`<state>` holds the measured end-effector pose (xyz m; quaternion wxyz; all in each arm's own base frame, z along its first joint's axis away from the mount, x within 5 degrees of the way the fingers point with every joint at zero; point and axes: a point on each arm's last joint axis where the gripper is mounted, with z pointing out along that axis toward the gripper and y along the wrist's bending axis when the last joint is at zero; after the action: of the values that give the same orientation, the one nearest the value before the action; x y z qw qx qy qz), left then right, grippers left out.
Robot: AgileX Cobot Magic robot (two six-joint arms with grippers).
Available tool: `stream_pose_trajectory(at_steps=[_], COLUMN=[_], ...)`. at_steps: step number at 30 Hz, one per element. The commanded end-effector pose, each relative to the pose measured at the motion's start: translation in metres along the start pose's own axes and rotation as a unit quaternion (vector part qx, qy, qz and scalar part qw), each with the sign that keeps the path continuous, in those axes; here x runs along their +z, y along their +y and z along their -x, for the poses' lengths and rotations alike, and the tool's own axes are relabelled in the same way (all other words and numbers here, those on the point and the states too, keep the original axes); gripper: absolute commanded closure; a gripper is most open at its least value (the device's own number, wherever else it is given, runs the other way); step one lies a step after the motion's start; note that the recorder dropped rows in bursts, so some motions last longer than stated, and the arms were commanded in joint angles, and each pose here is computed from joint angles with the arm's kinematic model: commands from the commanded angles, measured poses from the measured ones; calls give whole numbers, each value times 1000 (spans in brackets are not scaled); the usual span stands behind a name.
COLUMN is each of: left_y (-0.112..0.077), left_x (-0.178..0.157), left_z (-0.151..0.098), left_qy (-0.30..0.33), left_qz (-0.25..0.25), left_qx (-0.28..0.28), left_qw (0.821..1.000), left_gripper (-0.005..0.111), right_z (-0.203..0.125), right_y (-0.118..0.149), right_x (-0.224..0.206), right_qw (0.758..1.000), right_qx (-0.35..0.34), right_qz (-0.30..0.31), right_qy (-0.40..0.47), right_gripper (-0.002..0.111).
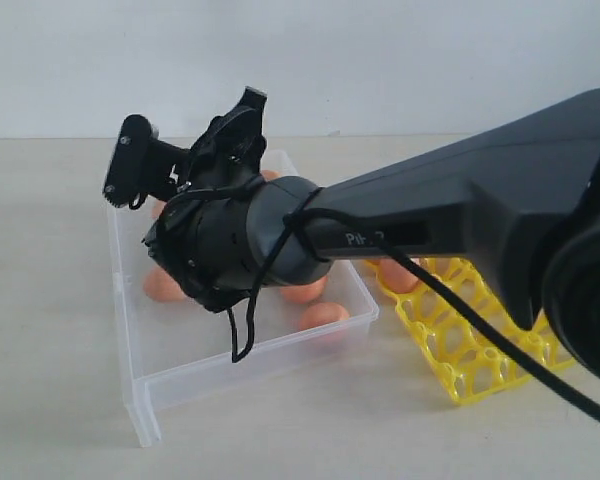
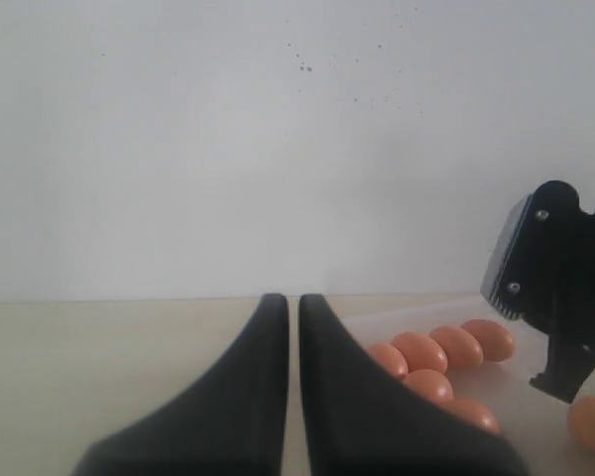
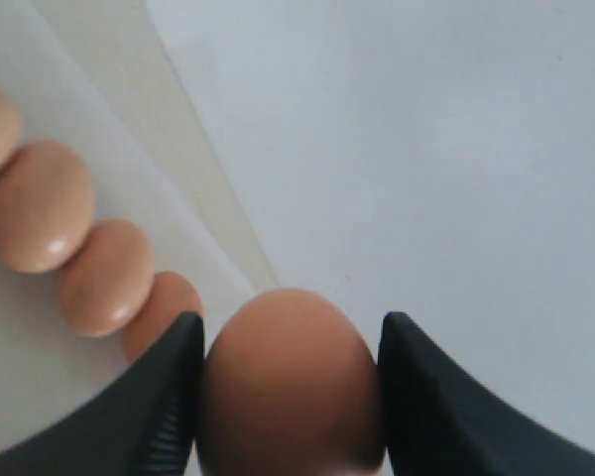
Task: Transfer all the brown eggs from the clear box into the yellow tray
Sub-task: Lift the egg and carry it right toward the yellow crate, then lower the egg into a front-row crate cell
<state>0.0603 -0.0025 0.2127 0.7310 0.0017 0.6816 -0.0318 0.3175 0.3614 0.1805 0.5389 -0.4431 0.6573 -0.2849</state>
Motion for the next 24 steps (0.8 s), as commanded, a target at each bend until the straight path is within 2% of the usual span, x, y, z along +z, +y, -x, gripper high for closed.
stream_pose_trajectory(at_steps=[1, 6, 10, 13, 17, 21, 24], left_y=[0, 0, 0, 0, 0, 0, 0], left_x=[0, 0, 0, 0, 0, 0, 0], left_z=[2, 2, 2, 2, 2, 2, 2], left_qy=[-7, -7, -7, -7, -7, -7, -7], left_qz=[1, 1, 1, 1, 1, 1, 1], left_qx=[0, 0, 0, 0, 0, 0, 0], left_qw=[1000, 1000, 1000, 1000, 1000, 1000, 1000], left_gripper=[103, 103, 103, 103, 103, 103, 103], right_z=[-12, -40, -71, -89, -104, -118, -128], right_y=[-35, -68, -84, -89, -93, -110, -123], right_x=[2, 4, 4, 3, -2, -4, -3], right_qw=[996, 978, 969, 968, 962, 925, 896], right_qx=[70, 197, 237, 238, 261, 355, 392], right_qz=[-57, -56, -38, -15, 47, 123, 204], right_qy=[28, 42, 62, 73, 69, 56, 35], right_gripper=[108, 108, 108, 108, 108, 108, 108])
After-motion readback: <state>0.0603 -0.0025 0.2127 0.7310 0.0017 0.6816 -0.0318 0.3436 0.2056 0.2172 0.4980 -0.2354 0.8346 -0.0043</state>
